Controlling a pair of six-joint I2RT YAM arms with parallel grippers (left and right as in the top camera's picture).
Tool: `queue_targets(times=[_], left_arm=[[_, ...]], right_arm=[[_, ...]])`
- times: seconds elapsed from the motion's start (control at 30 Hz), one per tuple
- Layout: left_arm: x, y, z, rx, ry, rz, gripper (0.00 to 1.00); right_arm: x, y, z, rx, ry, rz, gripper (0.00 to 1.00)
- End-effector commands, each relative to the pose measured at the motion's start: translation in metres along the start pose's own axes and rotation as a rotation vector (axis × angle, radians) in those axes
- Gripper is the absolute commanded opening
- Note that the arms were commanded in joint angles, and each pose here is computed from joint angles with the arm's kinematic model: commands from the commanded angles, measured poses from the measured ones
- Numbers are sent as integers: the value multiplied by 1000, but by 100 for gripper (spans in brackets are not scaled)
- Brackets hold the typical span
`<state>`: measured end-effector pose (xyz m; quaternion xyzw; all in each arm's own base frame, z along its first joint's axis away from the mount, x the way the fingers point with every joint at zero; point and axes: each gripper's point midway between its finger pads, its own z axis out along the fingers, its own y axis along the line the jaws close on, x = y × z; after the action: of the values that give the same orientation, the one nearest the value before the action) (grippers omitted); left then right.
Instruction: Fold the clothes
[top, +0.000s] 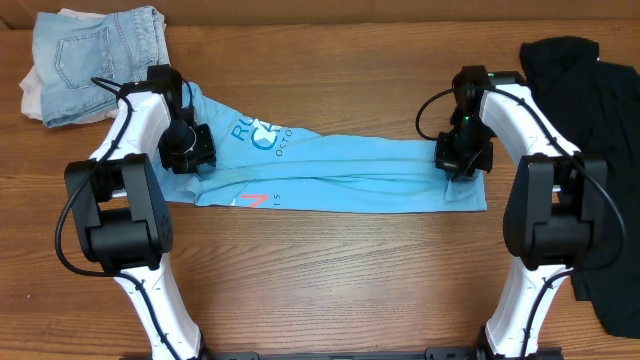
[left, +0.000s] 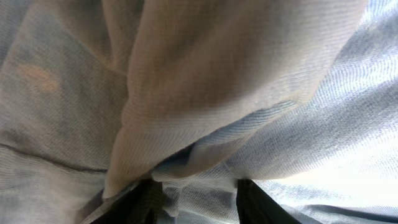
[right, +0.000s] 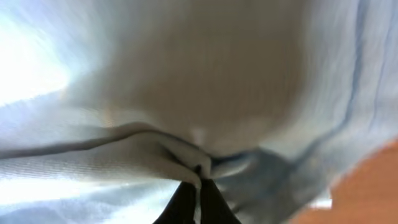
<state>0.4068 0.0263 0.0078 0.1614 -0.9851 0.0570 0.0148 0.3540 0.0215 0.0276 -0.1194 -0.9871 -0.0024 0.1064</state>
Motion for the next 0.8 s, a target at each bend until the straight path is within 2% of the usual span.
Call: queue_targets(times=[0.0,0.27,0.3,0.37,0.4,0.5,0.6,0.7,0.77], left_arm=[[-6,8,-4,-34,-22,-12,44],[-10,20,-5,-90,-42,-32,44],[-10,22,-5,-90,-42,-36,44],[-10,25,-6,-90,-37,-42,43],[-10,26,-7,-92,-35,-43,43],[-10,29,-18,-107,-28,-39,37],[-15,28,-41,-120,-36,-39,19],[-22,21,-67,-107,-59,-35,7],[-25,10,-84,-70,-73,-26,6]], right_arm=[[8,-2,-18,7,-2,2,4],[47,-14,-29,68,153,63,4],[47,-15,-29,70,156,63,11],[46,-14,-29,68,150,62,61],[45,-14,-29,66,144,63,75],[45,-18,-29,89,143,58,72],[44,-21,-29,103,140,63,72],[42,-20,-29,101,130,77,72],[39,-19,-28,94,118,76,71]])
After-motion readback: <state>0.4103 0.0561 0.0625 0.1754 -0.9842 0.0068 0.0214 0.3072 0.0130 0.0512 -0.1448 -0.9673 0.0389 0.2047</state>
